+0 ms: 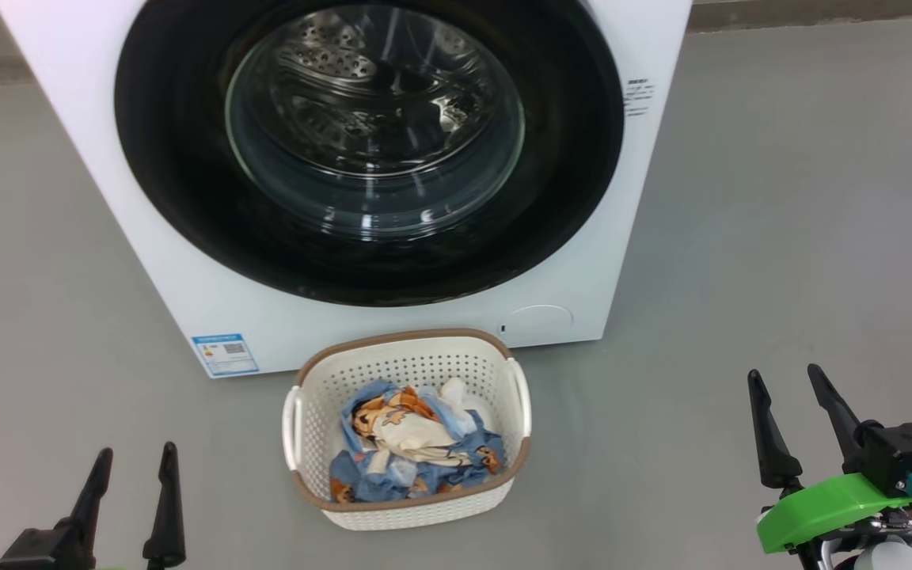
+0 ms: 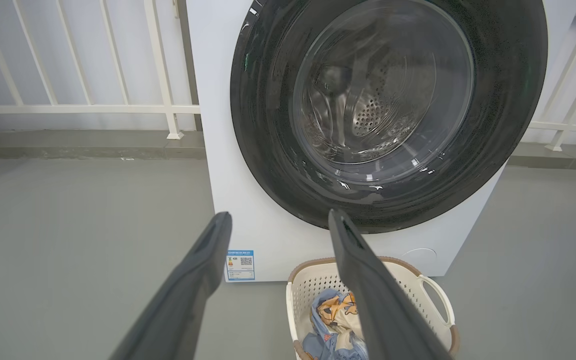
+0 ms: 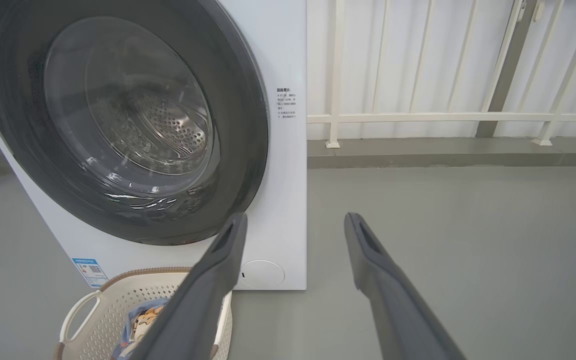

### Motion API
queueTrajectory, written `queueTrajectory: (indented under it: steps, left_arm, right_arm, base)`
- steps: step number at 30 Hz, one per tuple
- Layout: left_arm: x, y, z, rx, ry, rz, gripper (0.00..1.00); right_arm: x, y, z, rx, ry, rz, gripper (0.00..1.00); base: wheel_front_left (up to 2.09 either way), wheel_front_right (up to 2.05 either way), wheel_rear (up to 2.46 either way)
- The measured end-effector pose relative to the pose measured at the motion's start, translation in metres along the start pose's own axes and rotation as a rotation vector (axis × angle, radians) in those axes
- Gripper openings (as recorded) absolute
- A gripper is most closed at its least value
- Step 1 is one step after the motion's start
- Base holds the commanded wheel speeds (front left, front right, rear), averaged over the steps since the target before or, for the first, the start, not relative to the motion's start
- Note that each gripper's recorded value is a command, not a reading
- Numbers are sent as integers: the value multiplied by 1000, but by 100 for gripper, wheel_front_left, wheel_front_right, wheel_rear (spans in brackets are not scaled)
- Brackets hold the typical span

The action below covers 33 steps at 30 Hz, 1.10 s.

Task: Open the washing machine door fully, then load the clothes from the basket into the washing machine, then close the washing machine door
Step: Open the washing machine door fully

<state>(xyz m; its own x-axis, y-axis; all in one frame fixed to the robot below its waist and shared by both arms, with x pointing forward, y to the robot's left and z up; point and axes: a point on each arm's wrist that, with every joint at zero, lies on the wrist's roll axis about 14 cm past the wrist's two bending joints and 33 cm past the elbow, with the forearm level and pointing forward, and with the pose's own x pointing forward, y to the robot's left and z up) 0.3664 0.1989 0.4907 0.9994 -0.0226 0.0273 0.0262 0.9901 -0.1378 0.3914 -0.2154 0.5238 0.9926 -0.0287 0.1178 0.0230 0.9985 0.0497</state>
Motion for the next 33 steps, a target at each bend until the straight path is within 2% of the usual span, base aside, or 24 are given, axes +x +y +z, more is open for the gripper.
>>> queueTrajectory:
  steps: [19,33]
  left_arm:
    - [2,0,1,-8,-4,4,100]
    - [1,3,9,-7,-32,20,100]
  right_arm:
    - [0,-4,0,6,-1,-14,100]
    - [3,-2,3,11,-11,-8,100]
  base:
    - [81,80,-161]
    - [15,15,-31]
